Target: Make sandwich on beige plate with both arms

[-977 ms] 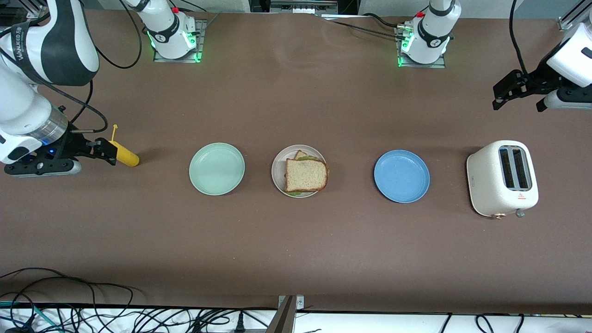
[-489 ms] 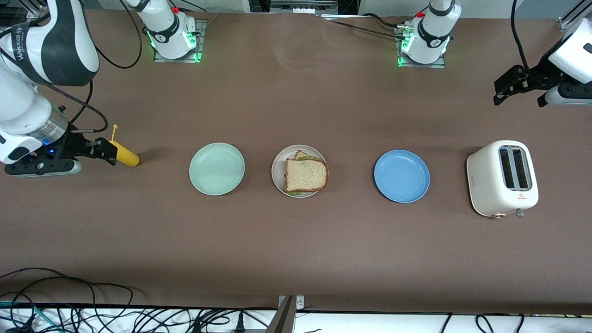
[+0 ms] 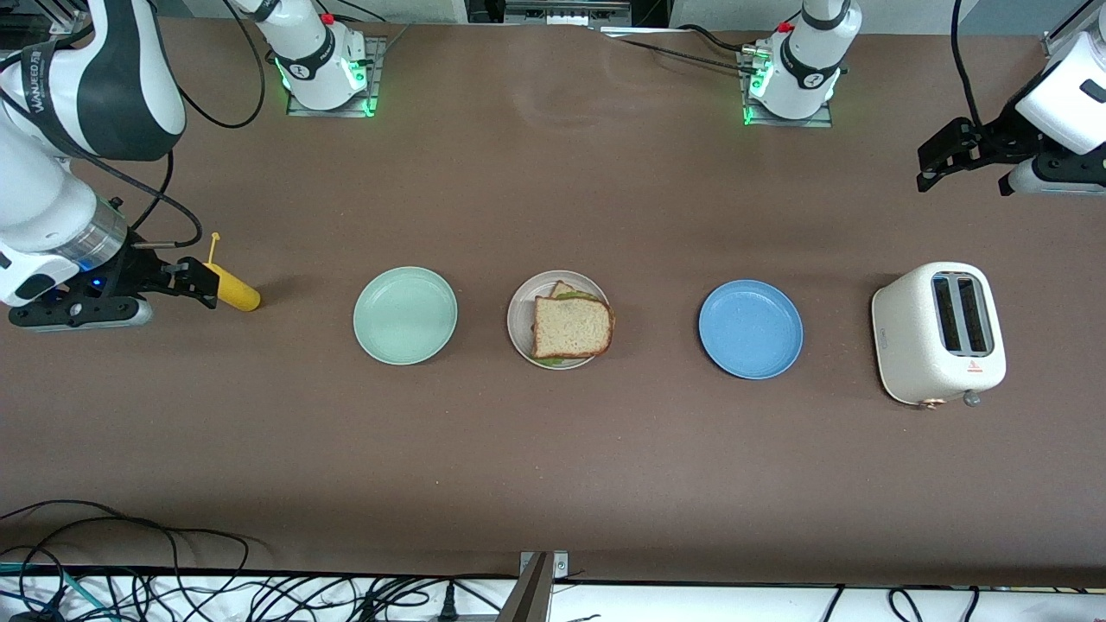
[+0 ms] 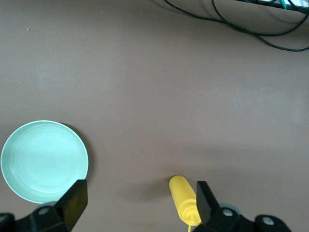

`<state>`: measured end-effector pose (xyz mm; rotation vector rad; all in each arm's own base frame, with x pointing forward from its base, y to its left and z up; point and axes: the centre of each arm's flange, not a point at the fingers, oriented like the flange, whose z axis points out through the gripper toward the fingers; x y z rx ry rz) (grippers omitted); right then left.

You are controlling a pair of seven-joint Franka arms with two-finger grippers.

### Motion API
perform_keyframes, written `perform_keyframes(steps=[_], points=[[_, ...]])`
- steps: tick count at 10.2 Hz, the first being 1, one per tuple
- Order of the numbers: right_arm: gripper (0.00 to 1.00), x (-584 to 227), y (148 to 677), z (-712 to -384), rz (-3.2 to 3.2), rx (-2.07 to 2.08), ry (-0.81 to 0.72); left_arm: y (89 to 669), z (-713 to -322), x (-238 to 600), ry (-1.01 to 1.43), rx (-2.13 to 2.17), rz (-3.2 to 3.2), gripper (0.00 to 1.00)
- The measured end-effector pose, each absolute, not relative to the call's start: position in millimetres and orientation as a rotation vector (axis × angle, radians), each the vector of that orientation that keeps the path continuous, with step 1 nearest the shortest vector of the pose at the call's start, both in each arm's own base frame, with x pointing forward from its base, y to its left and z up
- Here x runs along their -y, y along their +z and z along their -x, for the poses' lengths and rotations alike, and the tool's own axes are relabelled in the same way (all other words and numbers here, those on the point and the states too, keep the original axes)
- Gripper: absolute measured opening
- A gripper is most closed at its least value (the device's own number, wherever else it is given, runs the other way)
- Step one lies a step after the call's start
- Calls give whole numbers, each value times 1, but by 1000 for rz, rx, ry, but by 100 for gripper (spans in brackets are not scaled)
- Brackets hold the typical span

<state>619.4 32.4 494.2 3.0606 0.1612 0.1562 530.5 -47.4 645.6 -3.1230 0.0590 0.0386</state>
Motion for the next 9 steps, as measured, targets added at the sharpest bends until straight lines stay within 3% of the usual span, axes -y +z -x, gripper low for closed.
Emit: perform_keyframes(steps=[9], points=[[100, -32, 494, -620, -3060, -160, 157, 645, -530, 40, 51, -37, 3123, 100]])
